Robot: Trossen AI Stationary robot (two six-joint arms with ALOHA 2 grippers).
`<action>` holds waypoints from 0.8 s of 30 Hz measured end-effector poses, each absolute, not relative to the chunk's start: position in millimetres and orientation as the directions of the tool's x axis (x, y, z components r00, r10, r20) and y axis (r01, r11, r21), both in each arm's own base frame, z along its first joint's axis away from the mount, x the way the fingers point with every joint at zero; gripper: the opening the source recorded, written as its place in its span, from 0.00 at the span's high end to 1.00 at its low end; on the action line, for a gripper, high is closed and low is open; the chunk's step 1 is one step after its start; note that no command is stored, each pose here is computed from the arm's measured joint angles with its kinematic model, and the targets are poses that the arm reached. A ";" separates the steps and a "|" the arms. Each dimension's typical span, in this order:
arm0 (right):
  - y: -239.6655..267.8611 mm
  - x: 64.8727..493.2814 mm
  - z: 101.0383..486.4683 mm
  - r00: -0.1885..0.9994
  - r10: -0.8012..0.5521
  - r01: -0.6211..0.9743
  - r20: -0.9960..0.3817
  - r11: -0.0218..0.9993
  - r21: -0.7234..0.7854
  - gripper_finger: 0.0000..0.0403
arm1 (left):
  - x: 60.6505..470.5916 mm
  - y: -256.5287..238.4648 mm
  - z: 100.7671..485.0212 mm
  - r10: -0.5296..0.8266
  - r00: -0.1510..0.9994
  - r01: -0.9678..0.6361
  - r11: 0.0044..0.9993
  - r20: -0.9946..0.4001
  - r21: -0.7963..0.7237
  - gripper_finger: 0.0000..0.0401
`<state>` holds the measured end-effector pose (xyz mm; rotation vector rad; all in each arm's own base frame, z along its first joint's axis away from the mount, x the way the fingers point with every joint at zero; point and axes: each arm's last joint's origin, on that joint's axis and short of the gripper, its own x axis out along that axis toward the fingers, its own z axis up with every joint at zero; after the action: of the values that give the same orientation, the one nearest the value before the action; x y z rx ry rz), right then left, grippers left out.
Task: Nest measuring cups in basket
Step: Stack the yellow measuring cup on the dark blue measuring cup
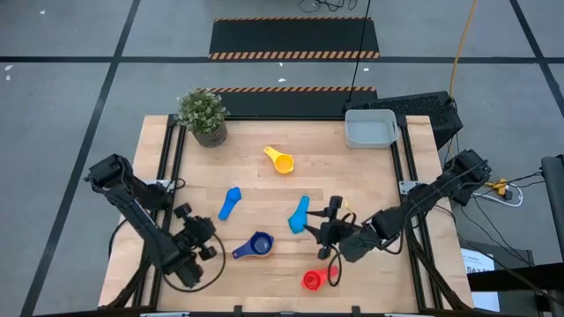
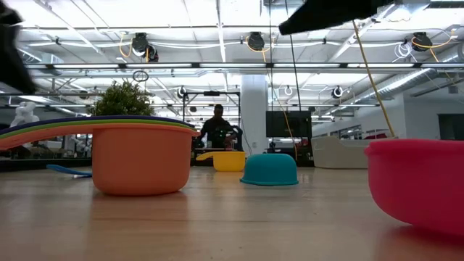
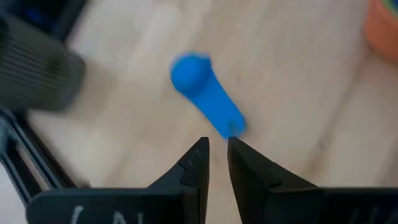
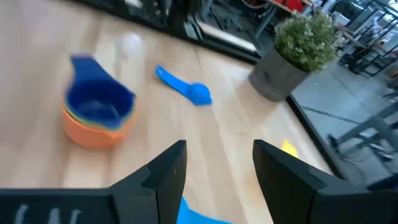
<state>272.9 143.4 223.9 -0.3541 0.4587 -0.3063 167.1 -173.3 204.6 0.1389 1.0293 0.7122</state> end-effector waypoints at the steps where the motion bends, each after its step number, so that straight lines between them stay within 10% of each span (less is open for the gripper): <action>1: 140.8 273.1 222.5 0.844 -0.374 0.201 -0.385 0.885 -0.420 0.55 | 171.0 -169.9 205.5 0.622 0.337 -0.463 0.763 -0.707 0.451 0.84; 24: 44.3 293.3 194.3 0.736 -0.504 0.151 -0.452 0.773 -0.616 0.55 | 242.7 -75.2 210.5 0.854 0.253 -0.326 0.517 -0.454 0.792 0.84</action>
<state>293.3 44.3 194.3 -0.5859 0.6501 -0.3831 242.7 -75.2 210.5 0.6276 1.0150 0.8773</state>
